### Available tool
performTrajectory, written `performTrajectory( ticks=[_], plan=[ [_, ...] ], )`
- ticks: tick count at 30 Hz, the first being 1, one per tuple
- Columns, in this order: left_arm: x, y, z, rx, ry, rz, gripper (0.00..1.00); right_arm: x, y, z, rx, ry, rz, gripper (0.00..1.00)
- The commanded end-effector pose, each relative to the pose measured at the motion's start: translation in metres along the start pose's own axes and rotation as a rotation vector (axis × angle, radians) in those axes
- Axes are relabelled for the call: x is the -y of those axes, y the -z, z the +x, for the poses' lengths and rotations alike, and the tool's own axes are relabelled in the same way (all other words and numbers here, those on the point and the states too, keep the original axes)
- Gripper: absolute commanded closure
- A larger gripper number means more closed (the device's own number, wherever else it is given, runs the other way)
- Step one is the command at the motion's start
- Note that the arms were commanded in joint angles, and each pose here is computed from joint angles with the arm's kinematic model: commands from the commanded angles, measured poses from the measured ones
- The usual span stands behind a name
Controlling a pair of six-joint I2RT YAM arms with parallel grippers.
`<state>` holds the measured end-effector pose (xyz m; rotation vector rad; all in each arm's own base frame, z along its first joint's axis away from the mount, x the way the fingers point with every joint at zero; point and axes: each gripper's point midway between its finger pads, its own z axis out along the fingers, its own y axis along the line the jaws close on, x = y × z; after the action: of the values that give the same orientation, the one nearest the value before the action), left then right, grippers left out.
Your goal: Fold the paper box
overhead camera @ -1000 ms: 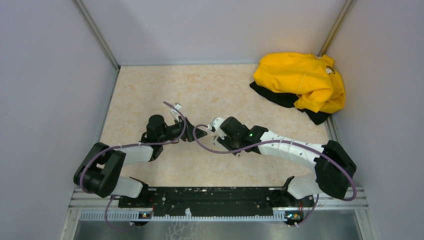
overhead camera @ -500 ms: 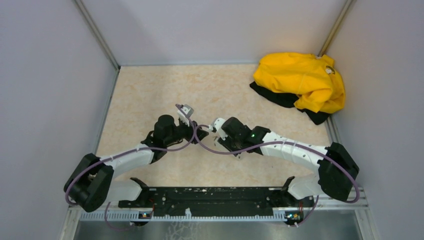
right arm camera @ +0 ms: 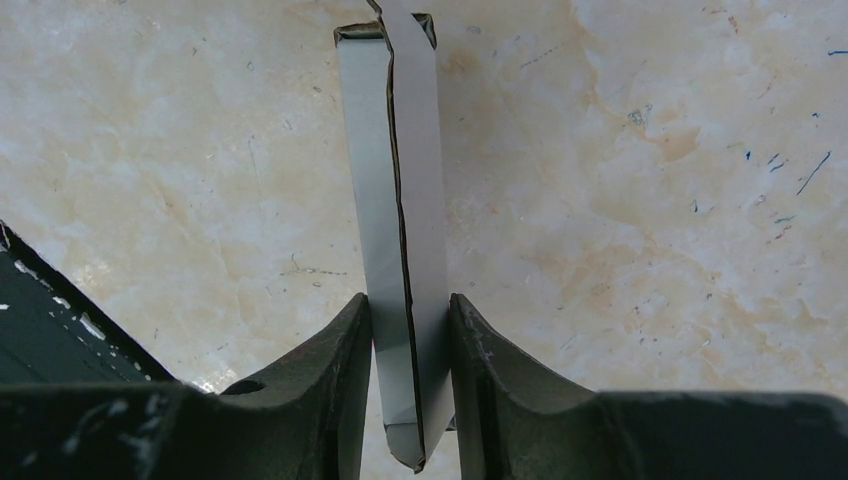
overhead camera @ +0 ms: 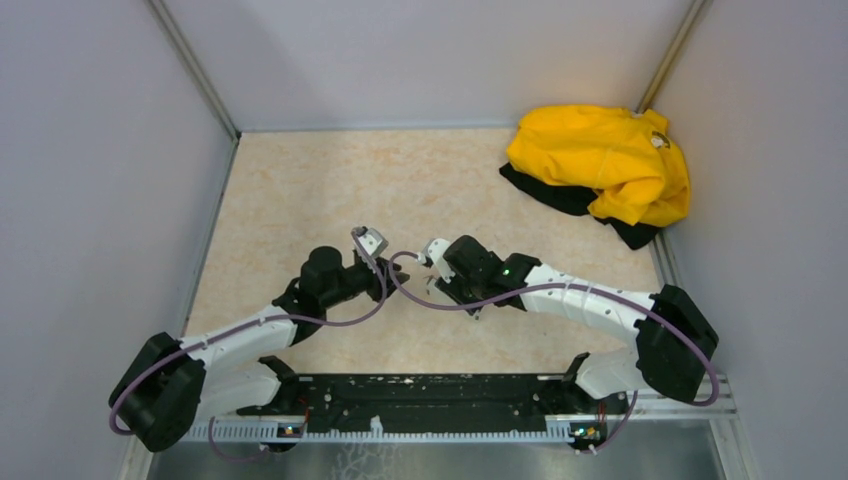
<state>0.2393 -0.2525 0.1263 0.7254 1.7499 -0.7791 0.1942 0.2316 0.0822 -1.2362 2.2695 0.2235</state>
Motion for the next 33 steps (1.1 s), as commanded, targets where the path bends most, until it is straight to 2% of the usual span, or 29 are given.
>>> performTrajectory(
  ticks=[1, 3, 7, 8, 11, 15, 18, 23, 33],
  plan=[
    [0.008, -0.006, -0.001, 0.002, -0.049, 0.045, 0.7, -0.001, 0.003, -0.006, 0.024, -0.022, -0.006, 0.69],
    [0.004, -0.009, 0.0, -0.009, -0.042, 0.027, 0.76, 0.0, 0.003, -0.006, 0.018, -0.022, -0.003, 0.69],
    [0.006, -0.005, -0.008, 0.018, -0.031, 0.025, 0.58, 0.0, 0.003, -0.007, 0.024, -0.022, -0.005, 0.69],
    [0.004, -0.003, -0.009, 0.028, -0.026, 0.011, 0.51, 0.0, 0.003, -0.007, 0.022, -0.02, -0.003, 0.69],
    [0.005, -0.004, -0.009, 0.007, -0.009, 0.016, 0.44, 0.0, 0.003, -0.007, 0.019, -0.02, -0.003, 0.69],
    [0.009, -0.008, -0.01, -0.002, -0.013, 0.042, 0.29, 0.001, 0.004, -0.006, 0.023, -0.021, 0.003, 0.69],
    [0.013, -0.011, -0.01, 0.007, -0.026, 0.069, 0.25, 0.001, 0.004, -0.005, 0.023, -0.025, 0.003, 0.69],
    [0.021, -0.017, -0.004, 0.009, -0.053, 0.115, 0.25, 0.001, 0.006, -0.005, 0.026, -0.03, 0.004, 0.69],
    [0.025, -0.033, -0.008, 0.021, -0.118, 0.135, 0.33, 0.001, 0.006, -0.006, 0.033, -0.032, 0.003, 0.7]
  ],
)
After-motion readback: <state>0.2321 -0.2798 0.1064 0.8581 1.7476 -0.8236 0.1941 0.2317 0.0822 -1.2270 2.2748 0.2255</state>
